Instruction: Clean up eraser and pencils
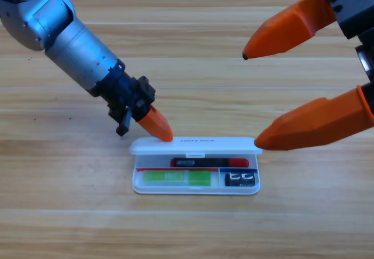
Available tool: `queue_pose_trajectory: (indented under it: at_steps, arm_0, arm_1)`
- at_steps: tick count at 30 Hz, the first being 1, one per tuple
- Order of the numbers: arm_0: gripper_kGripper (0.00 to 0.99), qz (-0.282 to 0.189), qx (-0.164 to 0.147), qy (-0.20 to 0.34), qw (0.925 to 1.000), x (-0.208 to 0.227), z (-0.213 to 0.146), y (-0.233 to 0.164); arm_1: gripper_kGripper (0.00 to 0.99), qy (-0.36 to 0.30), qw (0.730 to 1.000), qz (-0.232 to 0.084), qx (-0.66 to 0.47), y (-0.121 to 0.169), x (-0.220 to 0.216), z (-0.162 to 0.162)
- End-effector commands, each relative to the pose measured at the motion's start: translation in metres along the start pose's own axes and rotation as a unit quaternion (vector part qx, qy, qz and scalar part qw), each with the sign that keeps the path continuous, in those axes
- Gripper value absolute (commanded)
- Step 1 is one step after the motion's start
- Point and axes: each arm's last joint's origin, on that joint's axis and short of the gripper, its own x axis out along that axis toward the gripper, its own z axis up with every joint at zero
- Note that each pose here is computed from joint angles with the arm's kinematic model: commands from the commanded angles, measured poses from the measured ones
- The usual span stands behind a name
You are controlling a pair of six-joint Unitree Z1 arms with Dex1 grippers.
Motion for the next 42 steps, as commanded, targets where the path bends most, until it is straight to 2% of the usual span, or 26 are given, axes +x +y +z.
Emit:
queue_pose_trajectory:
  at_steps: [1, 13, 35, 38, 42]
  arm_0:
    - [0.0, -0.017, 0.0, 0.025, 0.9995, 0.029, -0.012, 0.0]
    - [0.0, -0.012, 0.016, 0.044, 0.9988, 0.043, -0.018, -0.01]
    - [0.0, 0.038, 0.061, 0.097, 0.9927, 0.062, -0.024, -0.038]
    - [0.0, 0.055, 0.071, 0.098, 0.9911, 0.051, -0.015, -0.045]
    - [0.0, 0.086, 0.094, 0.102, 0.9866, 0.002, 0.02, -0.073]
  arm_1:
    - [0.943, 0.02, 1.0, 0.021, 0.009, -0.002, 0.021, -0.007]
    - [0.943, 0.019, 1.0, 0.021, 0.011, -0.003, 0.021, -0.006]
    - [0.943, 0.02, 0.999, 0.022, 0.013, -0.003, 0.022, -0.007]
    - [0.943, 0.022, 0.999, 0.023, 0.014, -0.004, 0.024, -0.007]
    - [0.943, 0.022, 0.999, 0.024, 0.014, -0.004, 0.024, -0.007]
